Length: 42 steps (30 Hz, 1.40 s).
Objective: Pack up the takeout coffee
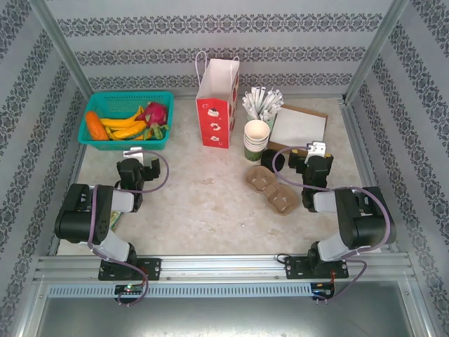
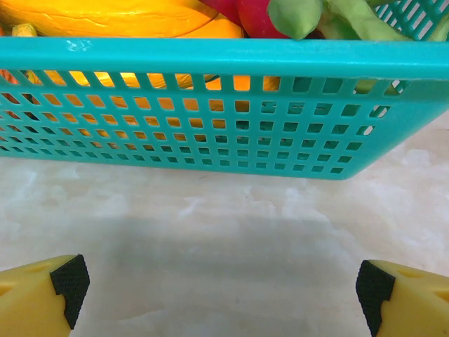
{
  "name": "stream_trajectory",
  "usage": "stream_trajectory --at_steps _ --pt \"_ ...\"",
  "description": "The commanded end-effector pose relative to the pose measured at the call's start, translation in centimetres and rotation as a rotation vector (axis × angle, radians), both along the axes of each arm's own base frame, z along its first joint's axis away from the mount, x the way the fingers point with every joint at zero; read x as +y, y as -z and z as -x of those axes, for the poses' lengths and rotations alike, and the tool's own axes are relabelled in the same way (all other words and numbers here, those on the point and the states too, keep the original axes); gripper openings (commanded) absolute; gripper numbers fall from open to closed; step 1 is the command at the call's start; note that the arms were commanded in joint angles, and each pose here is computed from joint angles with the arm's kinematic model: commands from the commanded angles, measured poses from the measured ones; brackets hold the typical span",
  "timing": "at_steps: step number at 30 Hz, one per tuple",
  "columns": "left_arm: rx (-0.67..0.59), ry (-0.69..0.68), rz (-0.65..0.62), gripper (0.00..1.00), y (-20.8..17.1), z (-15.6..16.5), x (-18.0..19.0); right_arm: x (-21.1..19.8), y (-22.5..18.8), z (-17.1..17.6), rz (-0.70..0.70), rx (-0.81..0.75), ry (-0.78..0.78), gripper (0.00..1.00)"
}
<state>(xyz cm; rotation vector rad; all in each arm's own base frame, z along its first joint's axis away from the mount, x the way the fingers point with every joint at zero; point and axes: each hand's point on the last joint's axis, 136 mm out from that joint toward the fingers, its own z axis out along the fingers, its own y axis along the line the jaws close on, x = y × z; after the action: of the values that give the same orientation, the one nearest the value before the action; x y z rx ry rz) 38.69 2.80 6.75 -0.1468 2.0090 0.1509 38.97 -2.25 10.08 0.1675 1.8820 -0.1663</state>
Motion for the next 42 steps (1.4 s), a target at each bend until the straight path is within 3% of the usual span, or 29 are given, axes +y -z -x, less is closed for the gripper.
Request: stream_trajectory --at_steps 1,28,33,38,42 --pt "-0.056 0.021 -0.005 1.00 -1.7 -0.8 -0.5 -0.1 -0.8 0.0 -0.008 -0.038 0.017 0.98" --pt "-0.041 0.075 -0.004 1.00 -2.1 -1.1 -1.4 0.1 -1.7 0.1 -0.011 -0.064 0.000 0.98" --pt "0.034 0.043 -0.011 1.00 -5.3 -1.5 -1.1 0.8 -2.1 1.1 0.012 -0.067 -0.034 0.98" --pt "-0.064 -0.038 -0.040 1.00 -10.8 -0.2 -2.0 1.1 -5.0 2.9 0.038 -0.124 -0.026 0.98" --pt "-0.068 -0.105 0.028 1.00 -14.0 1.3 -3.4 1.6 -6.5 4.8 -0.110 -0.125 -0.019 0.98"
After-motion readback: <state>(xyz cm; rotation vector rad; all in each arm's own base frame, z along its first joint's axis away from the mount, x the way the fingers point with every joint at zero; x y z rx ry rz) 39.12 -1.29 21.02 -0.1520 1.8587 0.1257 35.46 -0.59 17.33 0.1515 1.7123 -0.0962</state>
